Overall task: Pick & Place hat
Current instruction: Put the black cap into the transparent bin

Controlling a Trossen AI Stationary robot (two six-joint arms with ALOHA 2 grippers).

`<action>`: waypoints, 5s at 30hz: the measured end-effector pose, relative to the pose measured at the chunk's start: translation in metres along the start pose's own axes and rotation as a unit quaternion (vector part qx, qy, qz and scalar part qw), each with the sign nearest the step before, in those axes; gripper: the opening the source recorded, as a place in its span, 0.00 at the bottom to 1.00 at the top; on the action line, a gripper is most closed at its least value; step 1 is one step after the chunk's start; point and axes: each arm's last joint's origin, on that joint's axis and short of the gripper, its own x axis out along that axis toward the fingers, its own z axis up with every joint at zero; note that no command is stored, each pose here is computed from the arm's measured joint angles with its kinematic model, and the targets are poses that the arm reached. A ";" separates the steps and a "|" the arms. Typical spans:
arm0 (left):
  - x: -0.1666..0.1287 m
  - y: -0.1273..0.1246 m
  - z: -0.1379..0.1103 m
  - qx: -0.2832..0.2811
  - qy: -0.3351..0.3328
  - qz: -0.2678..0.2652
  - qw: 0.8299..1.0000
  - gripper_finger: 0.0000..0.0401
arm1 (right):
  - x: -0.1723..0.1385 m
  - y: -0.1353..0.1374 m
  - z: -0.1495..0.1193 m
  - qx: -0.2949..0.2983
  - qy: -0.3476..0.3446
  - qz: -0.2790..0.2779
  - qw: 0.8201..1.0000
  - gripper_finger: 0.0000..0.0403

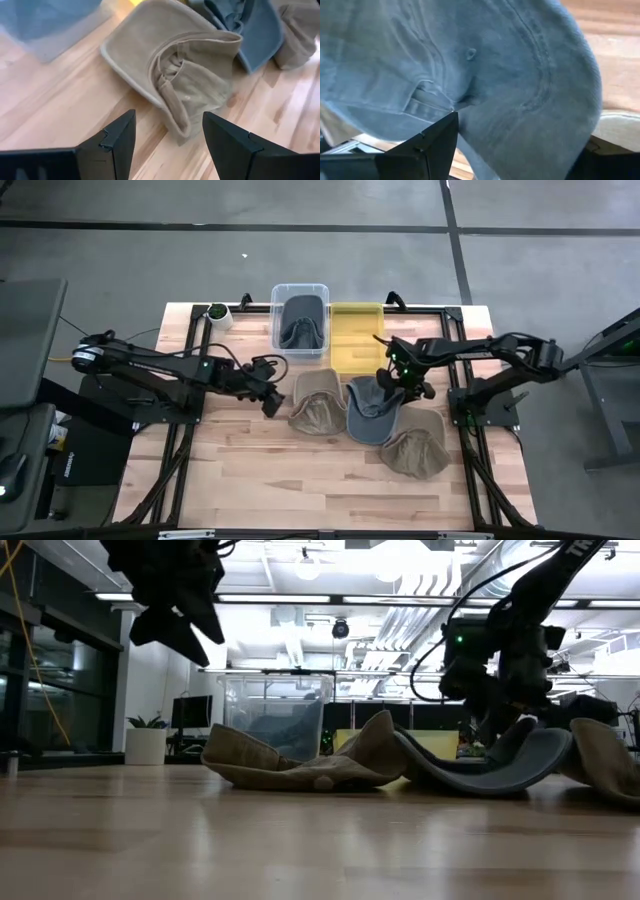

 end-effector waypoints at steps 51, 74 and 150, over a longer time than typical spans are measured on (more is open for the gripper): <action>-0.017 0.003 0.003 0.006 -0.016 -0.023 1.000 0.52 | -0.014 0.012 -0.026 -0.147 0.008 0.066 0.987 0.01; -0.021 -0.002 0.009 -0.028 -0.042 -0.059 0.997 0.52 | -0.057 0.001 -0.084 -0.238 -0.056 0.145 0.959 0.01; 0.000 -0.009 0.026 -0.006 -0.062 -0.109 0.992 0.52 | -0.110 0.140 -0.132 -0.711 -0.049 -0.123 0.690 0.01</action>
